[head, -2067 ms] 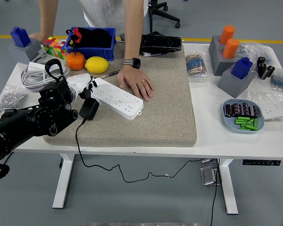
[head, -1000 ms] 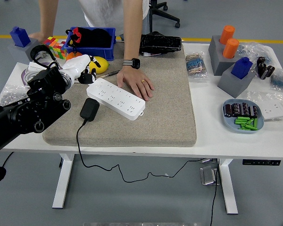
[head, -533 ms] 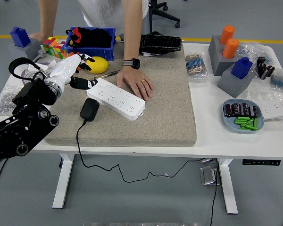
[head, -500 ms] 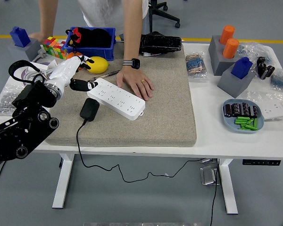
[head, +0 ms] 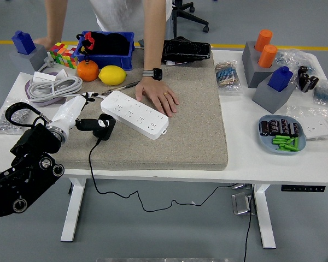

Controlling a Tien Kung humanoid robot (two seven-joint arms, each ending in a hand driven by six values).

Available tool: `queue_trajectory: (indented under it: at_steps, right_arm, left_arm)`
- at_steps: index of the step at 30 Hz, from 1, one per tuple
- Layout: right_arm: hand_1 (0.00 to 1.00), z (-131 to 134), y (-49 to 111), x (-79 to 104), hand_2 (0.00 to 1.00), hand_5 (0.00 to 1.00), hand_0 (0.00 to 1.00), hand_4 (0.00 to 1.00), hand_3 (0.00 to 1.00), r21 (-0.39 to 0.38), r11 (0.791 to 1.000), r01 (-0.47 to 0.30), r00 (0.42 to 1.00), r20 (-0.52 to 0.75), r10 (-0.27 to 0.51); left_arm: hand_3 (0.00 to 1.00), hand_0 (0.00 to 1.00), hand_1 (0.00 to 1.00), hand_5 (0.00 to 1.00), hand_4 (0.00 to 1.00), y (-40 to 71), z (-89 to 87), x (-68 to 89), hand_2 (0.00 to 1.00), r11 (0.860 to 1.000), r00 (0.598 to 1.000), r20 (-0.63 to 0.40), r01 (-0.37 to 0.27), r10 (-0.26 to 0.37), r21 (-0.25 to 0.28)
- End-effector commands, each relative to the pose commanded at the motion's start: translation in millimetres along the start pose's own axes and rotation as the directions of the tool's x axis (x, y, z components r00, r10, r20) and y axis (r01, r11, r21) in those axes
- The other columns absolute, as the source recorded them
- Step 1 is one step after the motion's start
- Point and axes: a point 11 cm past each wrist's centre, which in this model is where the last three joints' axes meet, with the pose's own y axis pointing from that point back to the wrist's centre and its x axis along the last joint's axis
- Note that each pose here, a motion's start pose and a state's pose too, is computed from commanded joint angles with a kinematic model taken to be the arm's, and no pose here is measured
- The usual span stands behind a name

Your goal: Press the white button,pick up the black plug,place it near the board,insert it into the board

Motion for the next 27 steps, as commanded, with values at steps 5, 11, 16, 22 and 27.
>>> queue_trajectory:
  at_steps: [5, 11, 16, 22, 27]
  right_arm:
    - [0.598, -1.0, 0.0, -1.1, 0.592, 0.333, 0.688, 0.644, 0.579, 0.003, 1.0, 0.003, 1.0, -0.007, -0.003]
    - [0.598, 0.4, 0.2, -2.5, 0.592, 0.333, 0.688, 0.644, 0.579, 0.001, 1.0, 0.006, 1.0, -0.013, -0.006]
    - [0.599, 1.3, 0.4, -3.0, 0.592, 0.334, 0.688, 0.644, 0.579, 0.0, 1.0, 0.007, 1.0, -0.017, -0.007]
    - [0.598, 1.6, 0.5, -3.7, 0.592, 0.334, 0.688, 0.644, 0.578, 0.001, 1.0, 0.008, 1.0, -0.016, -0.008]
    - [0.598, 3.0, 0.7, -4.0, 0.591, 0.334, 0.688, 0.644, 0.579, -0.002, 1.0, 0.008, 1.0, -0.014, -0.008]
  left_arm:
    - [0.946, 0.881, 0.906, 0.573, 0.998, 2.6, -6.0, -7.9, 0.891, 0.999, 1.0, 0.019, 0.006, -0.007, 0.035]
    - [0.948, 0.868, 0.89, 0.621, 0.998, 6.6, -8.8, -19.2, 0.874, 0.997, 0.999, 0.035, 0.007, -0.009, 0.071]
    - [0.928, 0.847, 0.866, 0.612, 0.998, 7.8, -4.0, -25.7, 0.857, 0.997, 0.998, 0.063, -0.01, 0.005, 0.071]
    - [0.895, 0.811, 0.834, 0.554, 0.998, 7.1, 2.7, -31.4, 0.827, 0.997, 0.996, 0.087, -0.039, 0.033, 0.067]
    - [0.876, 0.796, 0.813, 0.507, 0.998, 6.1, 1.9, -38.1, 0.805, 0.992, 0.988, 0.151, -0.062, 0.045, 0.11]
